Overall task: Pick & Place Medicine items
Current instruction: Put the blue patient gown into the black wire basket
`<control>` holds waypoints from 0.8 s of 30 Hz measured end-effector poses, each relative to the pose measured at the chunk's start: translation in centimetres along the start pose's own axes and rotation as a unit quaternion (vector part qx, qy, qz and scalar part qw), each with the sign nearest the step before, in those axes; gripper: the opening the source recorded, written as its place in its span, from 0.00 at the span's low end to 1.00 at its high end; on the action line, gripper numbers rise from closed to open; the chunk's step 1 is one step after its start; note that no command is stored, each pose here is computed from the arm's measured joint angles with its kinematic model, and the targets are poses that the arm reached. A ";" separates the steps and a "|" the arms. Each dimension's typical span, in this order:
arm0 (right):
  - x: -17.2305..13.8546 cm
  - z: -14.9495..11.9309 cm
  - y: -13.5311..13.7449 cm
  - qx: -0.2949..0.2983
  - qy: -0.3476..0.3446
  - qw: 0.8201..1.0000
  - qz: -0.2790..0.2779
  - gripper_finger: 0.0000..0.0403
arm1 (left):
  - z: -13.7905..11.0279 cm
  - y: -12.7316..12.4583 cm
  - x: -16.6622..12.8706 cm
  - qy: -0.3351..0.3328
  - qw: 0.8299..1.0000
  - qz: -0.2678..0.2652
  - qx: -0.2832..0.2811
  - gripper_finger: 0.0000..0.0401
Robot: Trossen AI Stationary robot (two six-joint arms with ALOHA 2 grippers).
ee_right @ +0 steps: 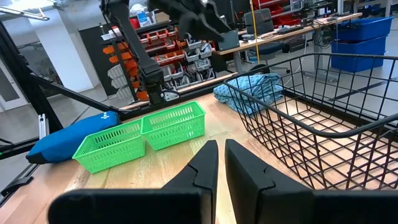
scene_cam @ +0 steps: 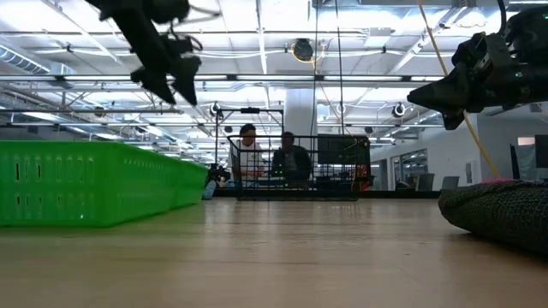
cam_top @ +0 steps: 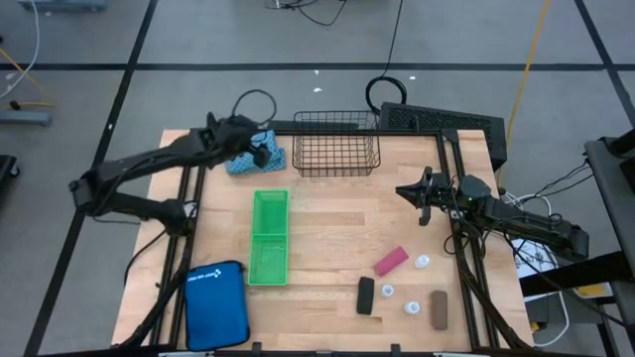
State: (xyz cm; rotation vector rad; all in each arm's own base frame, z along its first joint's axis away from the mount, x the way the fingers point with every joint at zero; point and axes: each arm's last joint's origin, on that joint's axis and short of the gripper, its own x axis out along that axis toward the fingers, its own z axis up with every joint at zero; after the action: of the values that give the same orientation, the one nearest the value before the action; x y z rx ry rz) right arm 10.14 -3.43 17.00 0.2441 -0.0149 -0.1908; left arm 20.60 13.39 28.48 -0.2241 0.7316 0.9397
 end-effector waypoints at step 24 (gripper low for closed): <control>0.0 0.0 0.0 0.000 0.000 1.000 0.000 0.05 | -8.5 9.5 4.7 0.205 0.949 0.034 -0.239 0.68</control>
State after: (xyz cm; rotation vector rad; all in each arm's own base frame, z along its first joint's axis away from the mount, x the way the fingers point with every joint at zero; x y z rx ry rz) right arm 10.14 -3.43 17.00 0.2442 -0.0146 -0.1916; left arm 10.76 17.98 20.28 -0.8457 0.8844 1.1445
